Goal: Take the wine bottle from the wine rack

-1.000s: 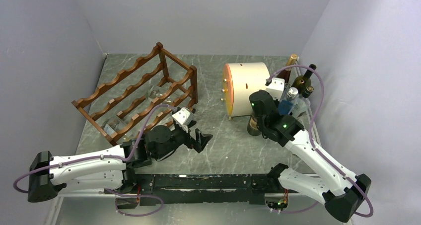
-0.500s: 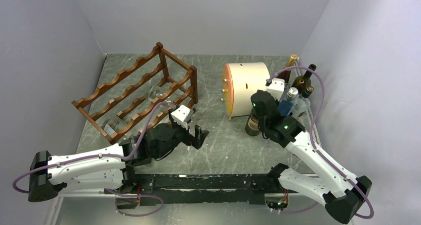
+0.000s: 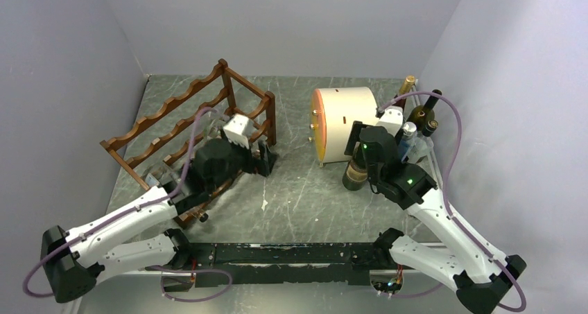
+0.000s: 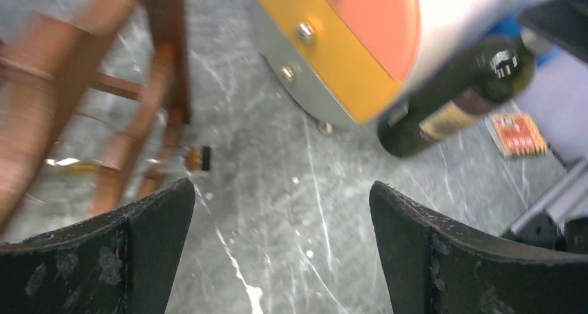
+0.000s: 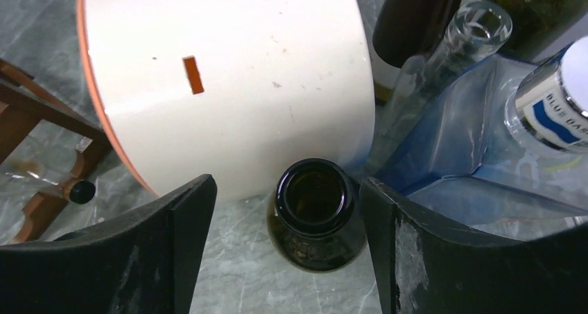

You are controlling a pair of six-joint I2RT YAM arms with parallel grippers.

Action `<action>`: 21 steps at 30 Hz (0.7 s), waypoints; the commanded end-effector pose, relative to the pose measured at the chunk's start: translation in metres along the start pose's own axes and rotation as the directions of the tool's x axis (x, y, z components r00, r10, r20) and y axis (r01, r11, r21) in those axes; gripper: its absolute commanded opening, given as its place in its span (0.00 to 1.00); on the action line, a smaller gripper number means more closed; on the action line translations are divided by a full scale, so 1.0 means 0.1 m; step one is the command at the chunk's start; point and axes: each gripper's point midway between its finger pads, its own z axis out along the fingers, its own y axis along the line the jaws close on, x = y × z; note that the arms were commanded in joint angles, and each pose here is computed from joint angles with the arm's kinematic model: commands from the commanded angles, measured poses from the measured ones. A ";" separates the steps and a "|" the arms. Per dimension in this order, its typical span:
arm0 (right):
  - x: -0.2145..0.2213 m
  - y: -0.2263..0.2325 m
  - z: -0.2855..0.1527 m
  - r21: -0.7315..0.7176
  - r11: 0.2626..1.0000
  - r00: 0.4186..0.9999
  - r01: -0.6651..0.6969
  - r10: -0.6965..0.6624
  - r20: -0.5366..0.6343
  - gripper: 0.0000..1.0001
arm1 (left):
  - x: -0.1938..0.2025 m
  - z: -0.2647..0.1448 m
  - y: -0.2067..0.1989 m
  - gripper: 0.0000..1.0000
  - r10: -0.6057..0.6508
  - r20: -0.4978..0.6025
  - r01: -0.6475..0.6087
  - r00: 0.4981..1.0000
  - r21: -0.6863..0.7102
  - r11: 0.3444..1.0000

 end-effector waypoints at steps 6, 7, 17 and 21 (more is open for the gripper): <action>-0.55 0.16 -0.32 -0.175 0.984 0.995 0.022 -0.004 0.100 1.00 | -1.16 -0.11 0.18 0.99 0.073 0.148 -0.076 0.986 0.017 0.997; -0.60 0.17 -0.34 -0.185 0.982 0.994 0.031 -0.011 0.108 1.00 | -1.27 -0.12 0.26 0.99 0.087 0.160 -0.084 0.983 -0.023 0.996; -1.60 0.19 -0.77 -0.233 0.967 0.954 0.098 -0.025 0.297 1.00 | -2.47 -1.10 0.92 0.99 0.209 0.418 -0.055 0.884 -0.351 0.935; -2.01 0.13 -1.03 -0.255 0.963 0.920 0.087 0.021 0.390 1.00 | -2.73 -1.45 0.89 0.99 0.253 0.478 -0.054 0.841 -0.391 0.919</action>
